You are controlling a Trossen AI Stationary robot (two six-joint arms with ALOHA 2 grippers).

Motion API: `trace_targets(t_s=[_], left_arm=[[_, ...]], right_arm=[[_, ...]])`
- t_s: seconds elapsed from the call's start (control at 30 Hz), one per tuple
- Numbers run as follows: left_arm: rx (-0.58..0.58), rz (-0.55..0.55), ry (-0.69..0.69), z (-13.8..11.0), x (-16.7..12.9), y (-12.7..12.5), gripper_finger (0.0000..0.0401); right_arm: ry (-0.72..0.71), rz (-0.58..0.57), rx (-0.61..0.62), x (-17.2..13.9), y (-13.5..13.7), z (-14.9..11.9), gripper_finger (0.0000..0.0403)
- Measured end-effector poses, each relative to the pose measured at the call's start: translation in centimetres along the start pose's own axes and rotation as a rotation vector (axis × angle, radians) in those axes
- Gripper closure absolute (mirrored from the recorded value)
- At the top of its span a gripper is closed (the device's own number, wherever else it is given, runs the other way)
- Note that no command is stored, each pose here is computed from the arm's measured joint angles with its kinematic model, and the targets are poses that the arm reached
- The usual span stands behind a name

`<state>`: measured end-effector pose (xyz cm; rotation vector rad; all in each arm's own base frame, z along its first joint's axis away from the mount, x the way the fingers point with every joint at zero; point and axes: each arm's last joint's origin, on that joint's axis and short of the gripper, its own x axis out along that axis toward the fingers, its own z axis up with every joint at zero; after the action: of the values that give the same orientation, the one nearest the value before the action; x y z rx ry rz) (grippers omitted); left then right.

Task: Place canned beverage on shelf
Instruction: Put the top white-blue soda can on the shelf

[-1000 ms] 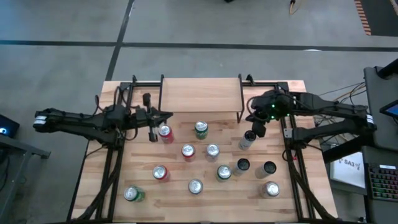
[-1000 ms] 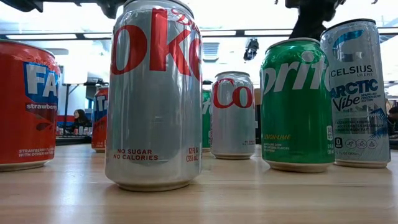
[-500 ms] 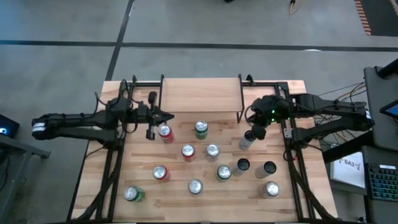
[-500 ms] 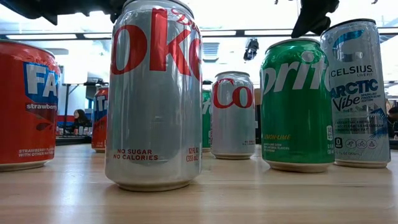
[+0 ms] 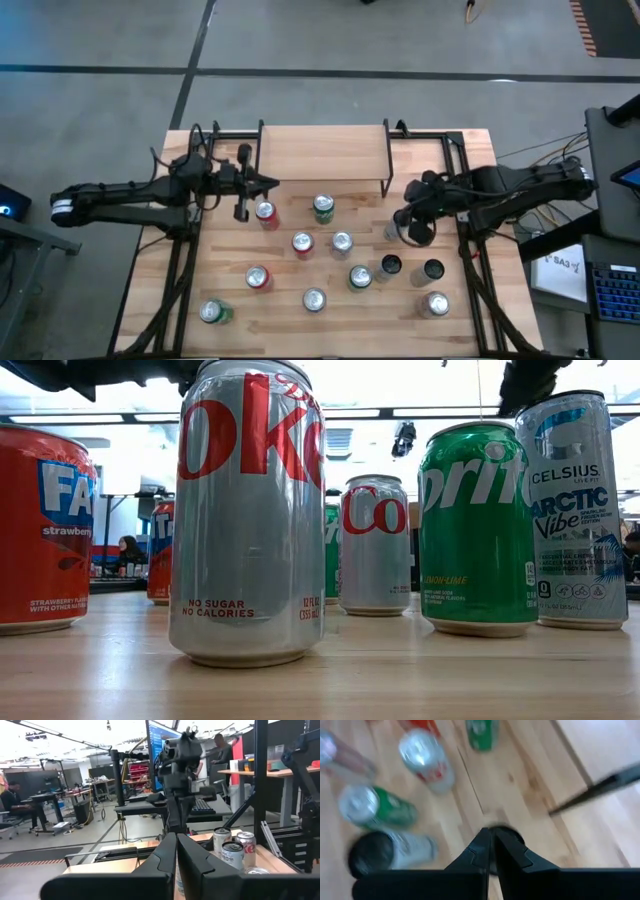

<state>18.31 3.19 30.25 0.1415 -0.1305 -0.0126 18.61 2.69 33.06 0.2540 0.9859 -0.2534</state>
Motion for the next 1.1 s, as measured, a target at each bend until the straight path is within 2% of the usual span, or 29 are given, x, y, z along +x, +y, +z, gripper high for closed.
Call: trace_targets(t_s=[0.13,0.3,1.0,1.1], left_arm=[[0.005,0.002,-0.02,0.4,0.0,0.1,0.0401],[0.009,0.005,-0.036,0.6,0.0,0.1,0.0401],[0.012,0.006,-0.041,0.6,0.0,0.1,0.0401],[0.011,0.006,-0.041,0.6,0.0,0.1,0.0401]], right_arm=[[0.103,-0.042,-0.073,0.5,-0.2,-0.6,0.039],[0.124,-0.043,-0.172,1.0,0.0,-0.5,0.039],[0.143,-0.061,-0.167,1.6,0.2,-0.4,0.039],[0.142,-0.059,-0.112,1.6,0.2,-0.4,0.0385]])
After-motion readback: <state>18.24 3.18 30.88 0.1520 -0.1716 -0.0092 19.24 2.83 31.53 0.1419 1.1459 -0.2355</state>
